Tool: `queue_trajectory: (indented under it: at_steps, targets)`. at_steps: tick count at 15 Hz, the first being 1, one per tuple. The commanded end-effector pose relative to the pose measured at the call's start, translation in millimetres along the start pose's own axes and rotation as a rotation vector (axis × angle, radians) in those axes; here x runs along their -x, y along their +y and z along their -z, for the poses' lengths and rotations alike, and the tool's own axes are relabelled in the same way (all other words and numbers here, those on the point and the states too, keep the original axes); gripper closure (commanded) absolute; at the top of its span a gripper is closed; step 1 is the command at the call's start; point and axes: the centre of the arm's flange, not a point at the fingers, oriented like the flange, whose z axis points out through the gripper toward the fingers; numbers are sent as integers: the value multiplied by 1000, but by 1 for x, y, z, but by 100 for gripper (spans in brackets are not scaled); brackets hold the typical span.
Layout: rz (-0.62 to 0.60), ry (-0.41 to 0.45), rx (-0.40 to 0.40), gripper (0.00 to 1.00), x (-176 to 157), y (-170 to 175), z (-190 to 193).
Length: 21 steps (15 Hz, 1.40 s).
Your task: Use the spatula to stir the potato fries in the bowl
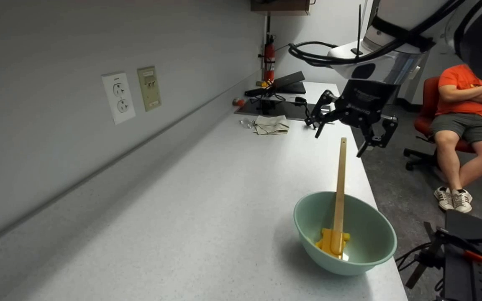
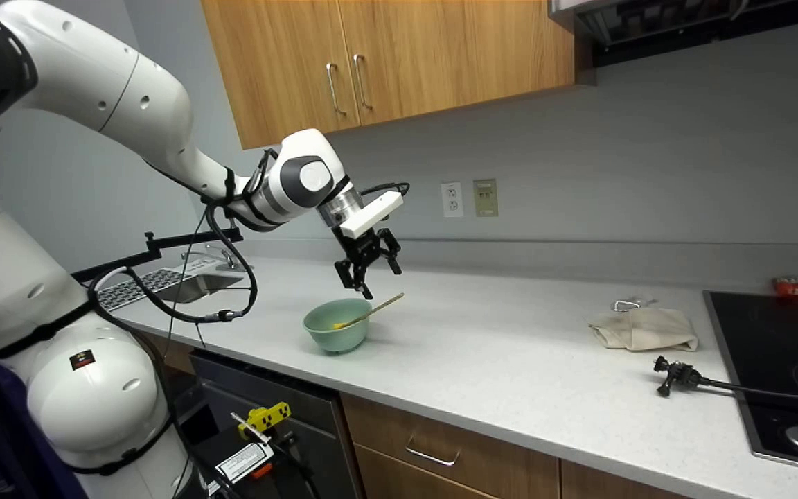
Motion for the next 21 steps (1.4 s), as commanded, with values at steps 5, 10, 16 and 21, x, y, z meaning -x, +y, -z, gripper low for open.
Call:
queue_trajectory:
  at_steps: [5, 10, 16, 21]
  targets:
    - [102, 3, -31, 0, -13, -3, -13]
    - [98, -10, -25, 0, -13, -4, -15]
    - [117, -65, -8, 0, -8, -13, -18]
    - [184, -102, -1, 0, -7, -20, -16]
